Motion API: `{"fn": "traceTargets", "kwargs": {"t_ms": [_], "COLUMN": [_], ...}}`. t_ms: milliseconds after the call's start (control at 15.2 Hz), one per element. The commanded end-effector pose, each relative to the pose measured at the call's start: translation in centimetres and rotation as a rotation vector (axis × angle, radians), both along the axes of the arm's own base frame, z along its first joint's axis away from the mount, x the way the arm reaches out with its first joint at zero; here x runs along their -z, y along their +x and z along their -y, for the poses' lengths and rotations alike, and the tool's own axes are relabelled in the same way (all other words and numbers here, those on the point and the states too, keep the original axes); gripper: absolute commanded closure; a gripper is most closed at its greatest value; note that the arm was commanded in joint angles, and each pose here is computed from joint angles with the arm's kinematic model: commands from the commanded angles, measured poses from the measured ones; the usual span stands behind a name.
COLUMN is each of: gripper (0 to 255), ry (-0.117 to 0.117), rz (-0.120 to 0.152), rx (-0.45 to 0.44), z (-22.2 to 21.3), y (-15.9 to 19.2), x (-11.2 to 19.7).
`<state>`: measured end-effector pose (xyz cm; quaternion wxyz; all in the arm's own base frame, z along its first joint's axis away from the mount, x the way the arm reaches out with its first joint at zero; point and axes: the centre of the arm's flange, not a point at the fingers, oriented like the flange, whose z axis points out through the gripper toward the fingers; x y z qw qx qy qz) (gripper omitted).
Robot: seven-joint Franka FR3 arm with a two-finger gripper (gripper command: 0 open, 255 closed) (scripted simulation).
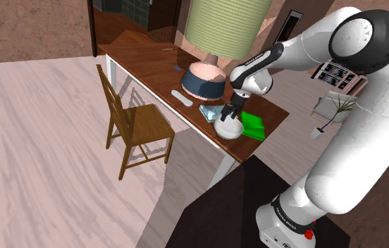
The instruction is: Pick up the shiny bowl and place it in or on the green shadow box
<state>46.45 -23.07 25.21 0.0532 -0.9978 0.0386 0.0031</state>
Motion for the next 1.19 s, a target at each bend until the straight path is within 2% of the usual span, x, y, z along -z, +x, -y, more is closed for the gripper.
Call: {"fn": "traceTargets", "kwargs": {"t_ms": [0,396,858,1122], "gripper": [0,0,0,0], "ry": [-0.003,-0.011,-0.011,-0.011], "rz": [0.001,0.001,0.001,0.001], "rx": [-0.001,-0.002,-0.002,-0.002], "z": [1.6,5.8,5.5,5.5], "y": [1.0,3.8,3.8,3.8], "x": [2.0,7.5,11.2,11.5]}}
